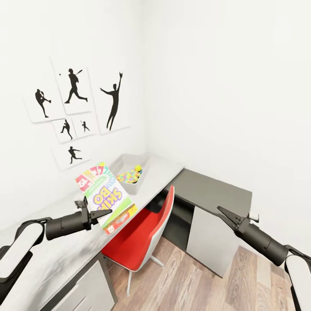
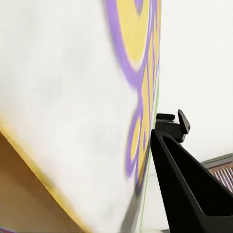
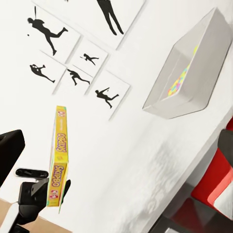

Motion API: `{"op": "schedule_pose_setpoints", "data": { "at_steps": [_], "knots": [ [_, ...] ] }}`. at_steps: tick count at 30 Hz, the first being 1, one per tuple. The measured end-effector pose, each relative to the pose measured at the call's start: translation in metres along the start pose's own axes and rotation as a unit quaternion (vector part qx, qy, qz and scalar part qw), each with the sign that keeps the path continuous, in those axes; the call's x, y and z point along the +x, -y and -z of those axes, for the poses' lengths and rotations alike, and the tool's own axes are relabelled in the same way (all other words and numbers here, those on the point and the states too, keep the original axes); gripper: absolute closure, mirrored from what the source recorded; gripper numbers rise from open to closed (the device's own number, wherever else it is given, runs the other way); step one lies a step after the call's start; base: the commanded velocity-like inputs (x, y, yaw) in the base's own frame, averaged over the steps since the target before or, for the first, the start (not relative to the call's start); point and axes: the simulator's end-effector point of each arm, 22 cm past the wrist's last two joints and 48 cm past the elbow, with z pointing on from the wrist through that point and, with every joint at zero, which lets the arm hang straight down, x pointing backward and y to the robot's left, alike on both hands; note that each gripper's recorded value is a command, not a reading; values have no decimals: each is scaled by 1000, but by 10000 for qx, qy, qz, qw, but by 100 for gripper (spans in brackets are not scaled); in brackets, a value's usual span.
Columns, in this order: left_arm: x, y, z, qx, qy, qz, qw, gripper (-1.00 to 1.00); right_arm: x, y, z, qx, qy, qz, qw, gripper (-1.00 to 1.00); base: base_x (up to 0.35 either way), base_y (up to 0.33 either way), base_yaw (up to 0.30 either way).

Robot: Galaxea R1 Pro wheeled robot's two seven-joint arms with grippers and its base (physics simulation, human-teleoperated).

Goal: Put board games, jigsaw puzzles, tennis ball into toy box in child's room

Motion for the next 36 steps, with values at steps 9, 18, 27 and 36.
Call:
{"op": "schedule_pose_setpoints", "data": {
  "at_steps": [9,18,27,36],
  "knots": [
    [0,0,0,2,1,0,10000,100,0,0,0,-3,-2,1,10000,-100,65,-160,-2],
    [1,-1,0,-11,-6,0,10000,100,1,0,0,-3,-8,0,10000,-100,92,-69,0],
    [1,0,-1,-3,-16,3,10000,100,1,0,-1,-8,-19,-2,10000,-100,62,-10,0],
    [1,0,-1,-3,-15,1,10000,100,3,-1,-2,-15,-40,-2,10000,-100,77,0,0]
  ]
}}
